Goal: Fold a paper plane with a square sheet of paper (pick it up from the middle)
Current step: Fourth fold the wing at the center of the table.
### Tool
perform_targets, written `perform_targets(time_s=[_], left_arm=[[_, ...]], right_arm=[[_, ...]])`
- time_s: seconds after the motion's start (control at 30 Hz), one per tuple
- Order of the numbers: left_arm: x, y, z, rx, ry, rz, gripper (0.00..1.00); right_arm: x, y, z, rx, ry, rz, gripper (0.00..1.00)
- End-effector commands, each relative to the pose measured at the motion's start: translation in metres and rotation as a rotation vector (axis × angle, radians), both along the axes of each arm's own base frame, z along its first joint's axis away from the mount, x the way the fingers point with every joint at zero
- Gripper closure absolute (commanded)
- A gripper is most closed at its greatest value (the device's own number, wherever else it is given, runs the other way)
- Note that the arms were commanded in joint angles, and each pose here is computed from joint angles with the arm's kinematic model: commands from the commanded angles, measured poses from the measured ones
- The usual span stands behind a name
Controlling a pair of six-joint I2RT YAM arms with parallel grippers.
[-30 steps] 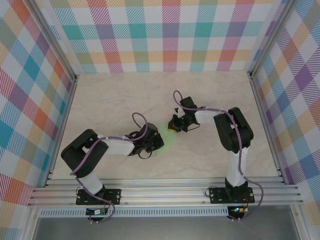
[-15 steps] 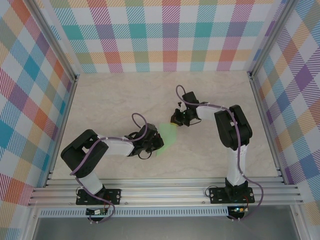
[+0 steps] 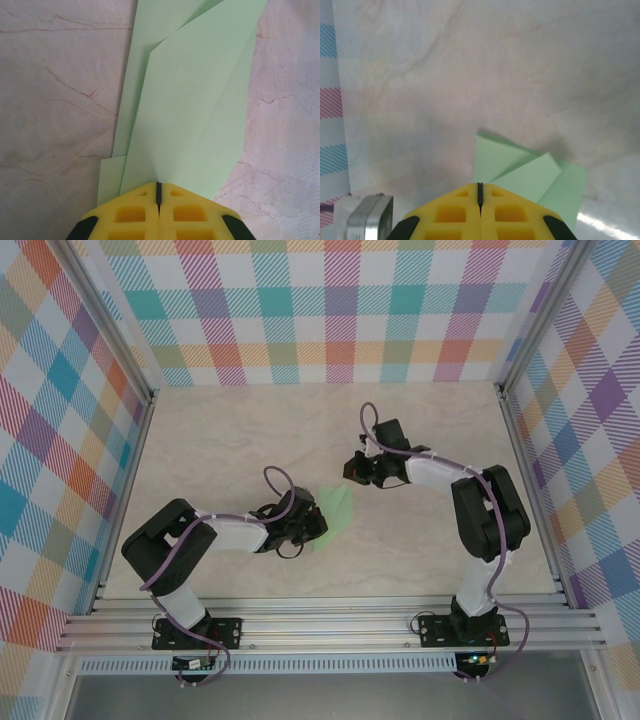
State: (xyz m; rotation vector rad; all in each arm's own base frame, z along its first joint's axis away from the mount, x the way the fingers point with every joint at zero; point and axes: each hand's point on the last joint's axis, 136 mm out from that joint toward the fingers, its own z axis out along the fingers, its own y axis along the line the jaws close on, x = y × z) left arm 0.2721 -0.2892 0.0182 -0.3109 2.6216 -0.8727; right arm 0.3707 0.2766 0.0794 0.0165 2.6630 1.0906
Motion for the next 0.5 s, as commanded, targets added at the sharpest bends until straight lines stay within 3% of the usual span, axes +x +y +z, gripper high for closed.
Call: perform_targets(time_s=[0.0,0.17,0.27,0.47], left_arm=[[-0.046,0.046,-0.058,0.222,0.188,-0.017,0.98],[-0.047,0.047,-0.061,0.229,0.194,-0.018,0.97],[-0.048,0.047,-0.061,0.228,0.196,-0.017,0.98],[-0.048,0.048,-0.060,0.235,0.195,-0.019,0.98]], right_arm=[[-0.024,0.020,-0.019,0.011,0.045,0.058,1.00],[-0.028,0.018,-0.045,-0.049,0.068,0.048,1.00],[-0.022,0.002,-0.063,-0.144,0.068,0.011,1.00],[-0.004,-0.022,-0.083,-0.206,0.075,-0.066,1.00]])
